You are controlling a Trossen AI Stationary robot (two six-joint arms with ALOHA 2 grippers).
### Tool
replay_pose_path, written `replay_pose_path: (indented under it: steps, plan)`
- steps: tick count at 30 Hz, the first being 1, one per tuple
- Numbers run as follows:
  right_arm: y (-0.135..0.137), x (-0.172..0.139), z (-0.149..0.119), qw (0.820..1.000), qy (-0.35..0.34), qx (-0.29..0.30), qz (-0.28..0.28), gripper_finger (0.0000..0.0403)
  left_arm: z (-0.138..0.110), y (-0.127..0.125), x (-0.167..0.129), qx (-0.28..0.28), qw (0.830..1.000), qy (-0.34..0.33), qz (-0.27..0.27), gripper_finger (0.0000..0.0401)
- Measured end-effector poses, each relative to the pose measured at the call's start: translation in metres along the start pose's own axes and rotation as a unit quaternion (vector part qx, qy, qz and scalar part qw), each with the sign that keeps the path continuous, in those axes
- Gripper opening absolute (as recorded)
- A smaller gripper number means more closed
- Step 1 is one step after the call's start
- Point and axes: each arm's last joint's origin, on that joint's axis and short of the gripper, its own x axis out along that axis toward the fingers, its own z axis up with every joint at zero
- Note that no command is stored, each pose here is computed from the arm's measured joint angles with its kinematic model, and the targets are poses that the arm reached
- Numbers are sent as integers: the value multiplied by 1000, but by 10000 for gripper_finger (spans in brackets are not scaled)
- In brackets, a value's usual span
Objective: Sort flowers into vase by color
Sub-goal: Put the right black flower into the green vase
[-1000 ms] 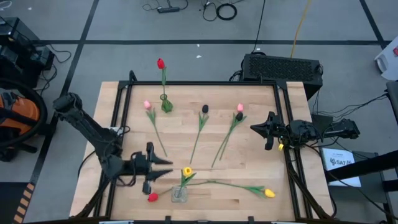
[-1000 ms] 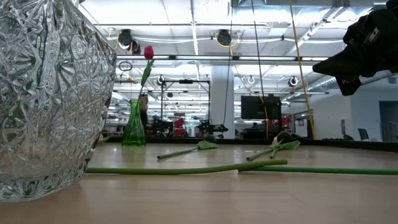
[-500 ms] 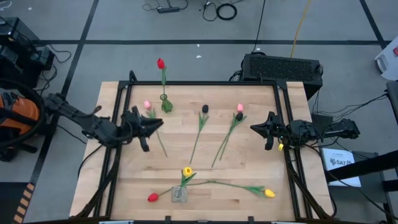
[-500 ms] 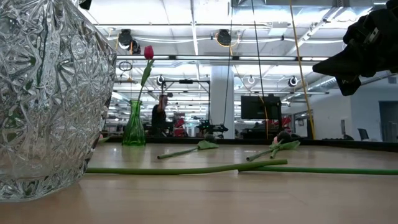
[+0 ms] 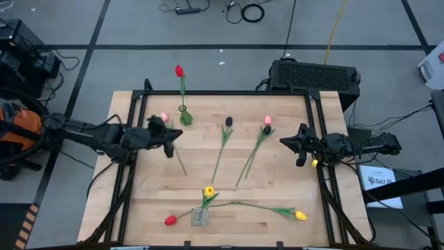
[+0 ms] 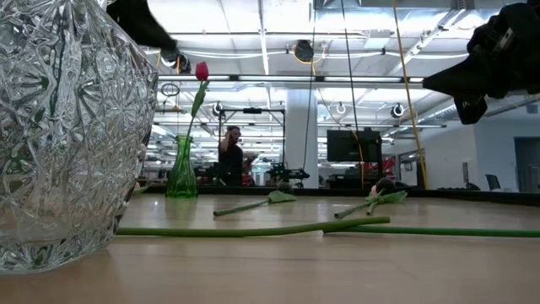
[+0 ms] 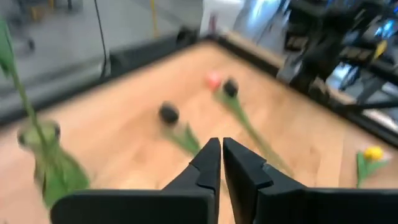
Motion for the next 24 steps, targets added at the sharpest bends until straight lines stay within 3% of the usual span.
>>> replay_pose_path:
  steps: [9,14,20,24]
  plan:
    - [2,0,10,998,-60,21,-20,0,-36,48,37,-25,991,132,-14,9]
    - [9,8,23,997,-60,4,-49,0,-39,60,45,0,991,132,-27,8]
    - [35,46,61,988,-11,-40,-152,0,-34,68,47,28,991,126,-33,8]
    - [55,82,84,966,101,-95,-219,0,-33,73,47,29,988,141,-52,8]
